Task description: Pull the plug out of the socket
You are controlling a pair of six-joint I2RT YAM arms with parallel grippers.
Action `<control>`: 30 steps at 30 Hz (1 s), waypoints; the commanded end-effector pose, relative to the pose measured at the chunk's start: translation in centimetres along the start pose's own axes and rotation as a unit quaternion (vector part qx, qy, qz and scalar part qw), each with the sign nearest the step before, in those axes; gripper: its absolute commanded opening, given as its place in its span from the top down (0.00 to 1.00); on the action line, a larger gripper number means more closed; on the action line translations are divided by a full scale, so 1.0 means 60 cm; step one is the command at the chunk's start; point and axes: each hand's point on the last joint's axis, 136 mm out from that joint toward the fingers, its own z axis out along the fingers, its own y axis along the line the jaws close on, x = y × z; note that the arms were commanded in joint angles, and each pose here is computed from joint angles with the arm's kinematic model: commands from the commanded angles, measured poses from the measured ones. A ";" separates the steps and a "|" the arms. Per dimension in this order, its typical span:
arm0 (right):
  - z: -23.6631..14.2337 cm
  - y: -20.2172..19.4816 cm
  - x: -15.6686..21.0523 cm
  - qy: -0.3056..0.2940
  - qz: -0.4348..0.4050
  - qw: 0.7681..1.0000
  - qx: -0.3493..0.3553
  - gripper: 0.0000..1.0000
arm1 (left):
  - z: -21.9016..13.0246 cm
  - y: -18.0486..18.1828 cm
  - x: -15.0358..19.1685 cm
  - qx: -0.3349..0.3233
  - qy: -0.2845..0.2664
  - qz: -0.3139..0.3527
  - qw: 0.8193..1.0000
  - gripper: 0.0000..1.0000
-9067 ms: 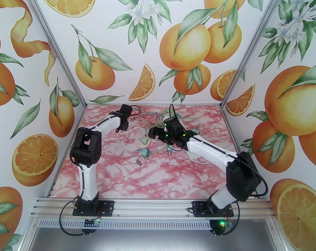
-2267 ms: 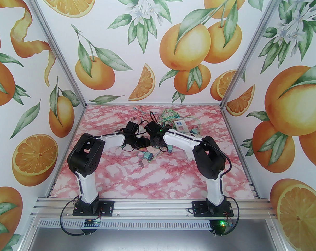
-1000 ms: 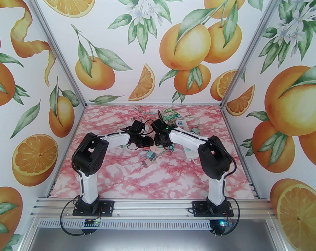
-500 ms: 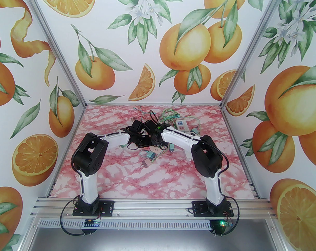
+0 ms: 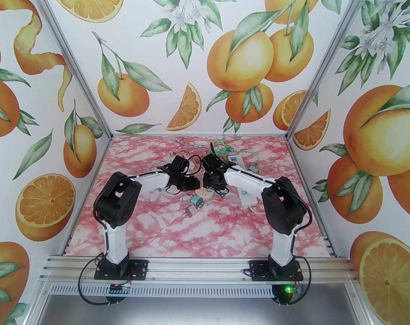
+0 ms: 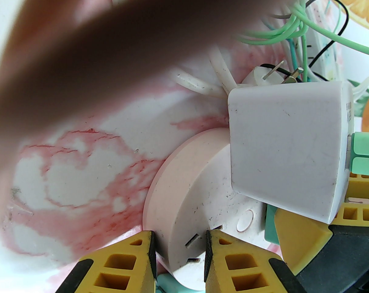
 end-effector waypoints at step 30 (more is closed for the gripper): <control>-0.053 0.068 -0.013 -0.004 0.004 0.997 -0.083 0.81 | 0.048 0.146 0.143 -0.148 0.119 -0.044 0.981 0.72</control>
